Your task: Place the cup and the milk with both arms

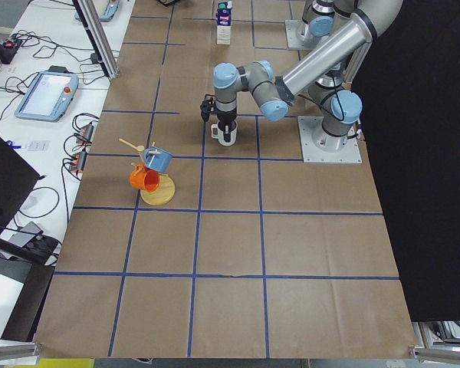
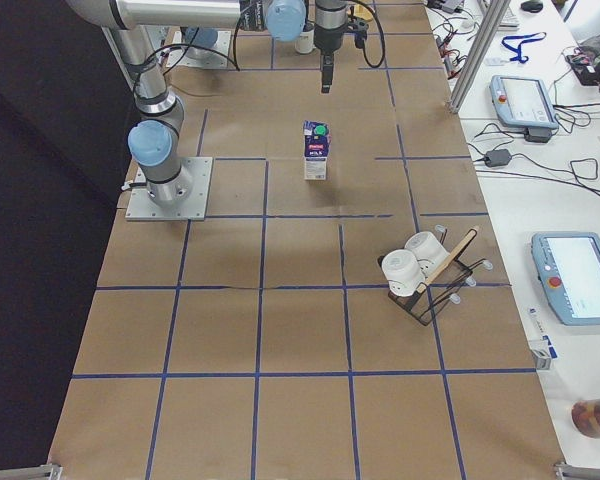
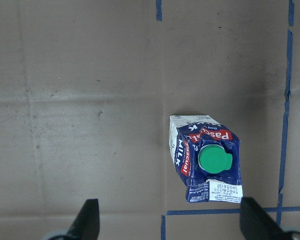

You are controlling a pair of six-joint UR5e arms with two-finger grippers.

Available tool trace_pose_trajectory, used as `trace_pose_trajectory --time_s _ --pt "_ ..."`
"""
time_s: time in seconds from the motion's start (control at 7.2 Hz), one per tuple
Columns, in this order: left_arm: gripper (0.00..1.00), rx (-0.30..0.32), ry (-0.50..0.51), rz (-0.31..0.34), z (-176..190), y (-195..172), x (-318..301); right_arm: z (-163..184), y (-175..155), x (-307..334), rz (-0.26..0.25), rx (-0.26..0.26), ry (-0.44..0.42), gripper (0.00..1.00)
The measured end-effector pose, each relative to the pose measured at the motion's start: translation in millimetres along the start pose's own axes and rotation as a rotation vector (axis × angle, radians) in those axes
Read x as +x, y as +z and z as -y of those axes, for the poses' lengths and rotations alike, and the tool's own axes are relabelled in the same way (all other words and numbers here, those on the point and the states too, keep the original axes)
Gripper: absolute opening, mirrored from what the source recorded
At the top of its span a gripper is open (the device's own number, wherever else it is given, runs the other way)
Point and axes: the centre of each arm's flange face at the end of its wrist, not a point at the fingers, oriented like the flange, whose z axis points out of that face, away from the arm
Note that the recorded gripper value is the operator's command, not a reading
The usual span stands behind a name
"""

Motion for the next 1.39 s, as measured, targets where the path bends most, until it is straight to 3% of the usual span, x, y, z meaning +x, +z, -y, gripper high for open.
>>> trace_pose_trajectory --time_s 0.14,0.56,0.97,1.39 --pt "0.0 -0.002 -0.002 -0.002 0 1 0 0 0 0 0.0 -0.001 0.0 1.0" --pt "0.0 0.003 -0.005 -0.001 0 0 0 0 1 1 -0.001 -0.005 0.001 1.0" --pt "0.0 0.104 -0.003 -0.028 25 -37 14 -6 12 2 -0.003 -0.018 -0.001 1.0" --pt "0.0 0.167 0.025 -0.033 78 -77 98 -8 14 2 -0.005 -0.019 -0.001 1.0"
